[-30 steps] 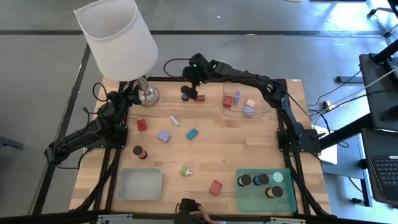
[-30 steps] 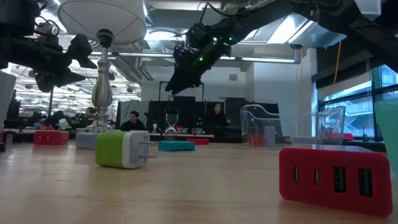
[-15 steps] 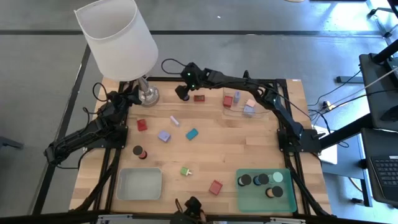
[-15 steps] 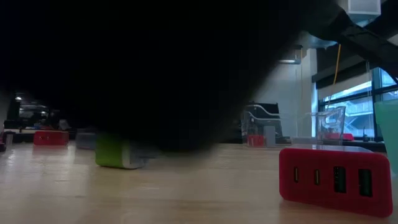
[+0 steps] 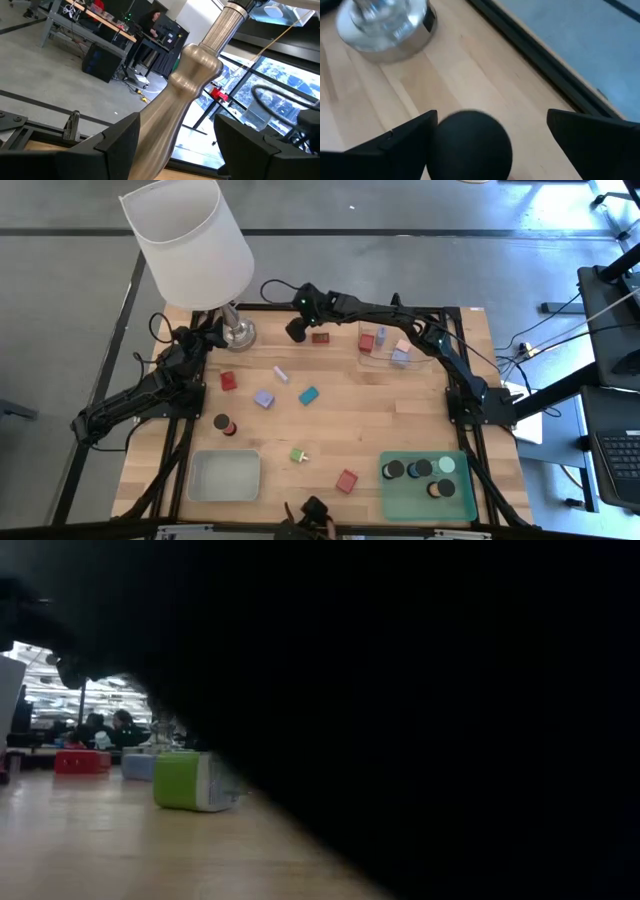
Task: Pick & Place Office items
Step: Put the blue hourglass into the green bin
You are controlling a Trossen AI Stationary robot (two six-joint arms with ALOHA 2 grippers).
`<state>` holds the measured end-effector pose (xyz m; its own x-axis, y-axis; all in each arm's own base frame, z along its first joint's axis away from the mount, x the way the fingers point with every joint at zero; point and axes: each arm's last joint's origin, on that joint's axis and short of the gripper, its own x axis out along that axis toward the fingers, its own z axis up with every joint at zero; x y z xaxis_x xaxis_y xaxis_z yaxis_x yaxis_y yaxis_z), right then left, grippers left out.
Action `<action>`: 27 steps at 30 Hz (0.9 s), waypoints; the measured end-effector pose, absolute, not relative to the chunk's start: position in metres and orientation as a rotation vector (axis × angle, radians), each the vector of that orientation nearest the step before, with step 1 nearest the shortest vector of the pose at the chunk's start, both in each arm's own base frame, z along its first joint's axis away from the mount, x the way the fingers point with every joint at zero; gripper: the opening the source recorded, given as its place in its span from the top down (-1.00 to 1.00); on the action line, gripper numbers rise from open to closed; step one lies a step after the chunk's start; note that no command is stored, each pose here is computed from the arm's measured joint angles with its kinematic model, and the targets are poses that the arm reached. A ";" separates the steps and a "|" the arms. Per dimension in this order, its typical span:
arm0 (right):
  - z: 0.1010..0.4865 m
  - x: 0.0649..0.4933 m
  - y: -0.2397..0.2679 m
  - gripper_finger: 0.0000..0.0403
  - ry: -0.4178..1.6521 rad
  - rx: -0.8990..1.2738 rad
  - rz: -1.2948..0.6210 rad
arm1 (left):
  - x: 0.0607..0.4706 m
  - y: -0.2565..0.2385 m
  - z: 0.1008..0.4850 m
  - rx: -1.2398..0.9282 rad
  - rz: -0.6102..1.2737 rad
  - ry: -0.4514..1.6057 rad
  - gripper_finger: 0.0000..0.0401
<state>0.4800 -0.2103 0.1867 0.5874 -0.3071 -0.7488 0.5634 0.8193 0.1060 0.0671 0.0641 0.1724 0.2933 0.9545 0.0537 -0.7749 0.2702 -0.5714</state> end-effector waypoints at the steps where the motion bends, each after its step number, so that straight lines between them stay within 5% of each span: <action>1: 0.186 0.479 -0.210 -0.84 0.806 0.340 -0.520 | 0.067 0.064 0.172 -0.489 1.214 -0.431 -0.25; 9: 0.185 0.478 -0.210 -0.60 0.833 0.292 -0.513 | 0.067 0.064 0.172 -0.489 1.214 -0.430 -0.25; 18: 0.184 0.474 -0.215 -0.04 0.863 0.256 -0.537 | 0.067 0.064 0.172 -0.490 1.214 -0.431 -0.25; 27: 0.207 0.466 -0.220 -0.04 0.802 0.338 -0.539 | 0.067 0.064 0.172 -0.490 1.213 -0.430 -0.25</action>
<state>0.4663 -0.2205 0.2067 0.5726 -0.3257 -0.7524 0.5736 0.8148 0.0838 0.0671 0.0641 0.1723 0.2944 0.9542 0.0535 -0.7749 0.2711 -0.5710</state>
